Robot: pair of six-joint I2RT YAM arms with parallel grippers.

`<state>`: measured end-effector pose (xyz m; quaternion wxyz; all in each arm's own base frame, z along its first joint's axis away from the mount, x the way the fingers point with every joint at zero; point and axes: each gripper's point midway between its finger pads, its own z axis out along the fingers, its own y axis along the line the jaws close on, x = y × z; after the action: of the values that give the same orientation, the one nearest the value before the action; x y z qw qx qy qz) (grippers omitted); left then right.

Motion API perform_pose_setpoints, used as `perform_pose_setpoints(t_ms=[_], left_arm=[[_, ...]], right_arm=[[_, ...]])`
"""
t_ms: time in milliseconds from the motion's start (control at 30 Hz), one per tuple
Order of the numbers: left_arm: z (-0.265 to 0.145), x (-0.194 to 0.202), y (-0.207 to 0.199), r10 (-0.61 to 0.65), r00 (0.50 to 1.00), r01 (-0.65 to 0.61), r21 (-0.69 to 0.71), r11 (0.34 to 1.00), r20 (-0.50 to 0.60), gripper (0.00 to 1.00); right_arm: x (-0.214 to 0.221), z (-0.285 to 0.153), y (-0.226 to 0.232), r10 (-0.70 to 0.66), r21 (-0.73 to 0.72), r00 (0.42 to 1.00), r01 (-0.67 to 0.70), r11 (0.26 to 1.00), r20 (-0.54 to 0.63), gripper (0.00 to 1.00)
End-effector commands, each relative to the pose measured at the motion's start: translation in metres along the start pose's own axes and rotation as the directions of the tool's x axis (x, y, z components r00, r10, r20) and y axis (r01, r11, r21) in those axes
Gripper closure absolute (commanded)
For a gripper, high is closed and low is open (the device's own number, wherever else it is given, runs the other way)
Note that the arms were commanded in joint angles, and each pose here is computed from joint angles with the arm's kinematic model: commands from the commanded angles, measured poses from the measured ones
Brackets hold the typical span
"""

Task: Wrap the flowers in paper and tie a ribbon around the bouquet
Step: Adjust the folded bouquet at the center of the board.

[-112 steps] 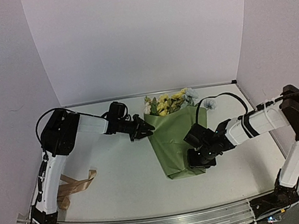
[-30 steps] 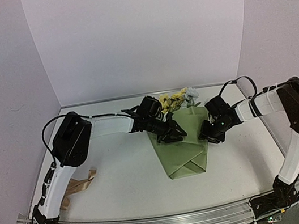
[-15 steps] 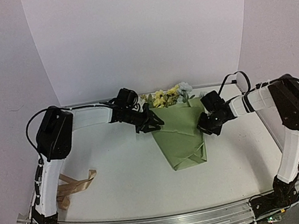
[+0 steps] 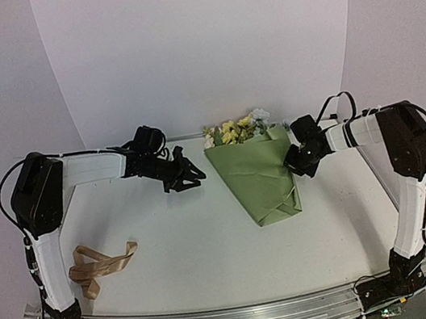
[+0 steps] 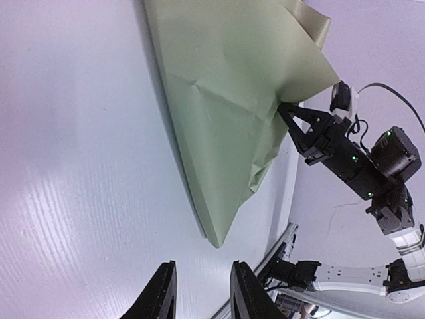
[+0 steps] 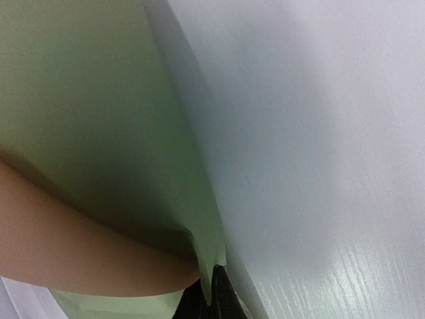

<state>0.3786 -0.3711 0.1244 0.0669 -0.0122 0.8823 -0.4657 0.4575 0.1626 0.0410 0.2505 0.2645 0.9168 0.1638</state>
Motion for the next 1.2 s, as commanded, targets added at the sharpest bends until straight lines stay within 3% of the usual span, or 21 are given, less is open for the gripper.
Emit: perform_pose_setpoints(t_ms=[0,200,267,400,533,833,1167], left_arm=[[-0.033,-0.003,-0.006,0.045,0.993,-0.043,-0.027,0.999,0.108,0.71],[-0.058,0.004,0.027,0.04,0.981,-0.004,-0.188,0.982,0.19,0.69],[-0.071,0.007,0.042,0.053,0.972,0.01,-0.27,0.963,0.227,0.68],[-0.09,0.017,0.063,0.072,0.963,0.029,-0.365,0.931,0.26,0.59],[-0.101,0.025,0.076,0.081,0.958,0.042,-0.415,0.909,0.274,0.58],[-0.138,0.038,0.123,0.107,0.934,0.133,-0.607,0.784,0.342,0.54],[-0.147,0.051,0.162,0.1,0.938,0.181,-0.713,0.678,0.332,0.53]], right_arm=[[0.015,-0.009,0.0,-0.006,-0.019,0.999,0.005,1.0,-0.035,1.0],[0.027,-0.01,0.001,-0.03,-0.037,0.998,0.028,0.999,-0.058,0.93],[0.026,-0.016,0.003,-0.037,-0.048,0.998,0.035,0.998,-0.053,0.81],[0.022,-0.033,0.008,-0.055,-0.072,0.998,0.053,0.996,-0.03,0.48],[0.015,-0.052,0.013,-0.068,-0.089,0.998,0.067,0.994,-0.009,0.33],[0.009,-0.088,0.014,-0.12,-0.095,0.992,0.123,0.988,0.038,0.16],[0.02,-0.113,0.026,-0.197,-0.117,0.98,0.2,0.973,0.041,0.16]])
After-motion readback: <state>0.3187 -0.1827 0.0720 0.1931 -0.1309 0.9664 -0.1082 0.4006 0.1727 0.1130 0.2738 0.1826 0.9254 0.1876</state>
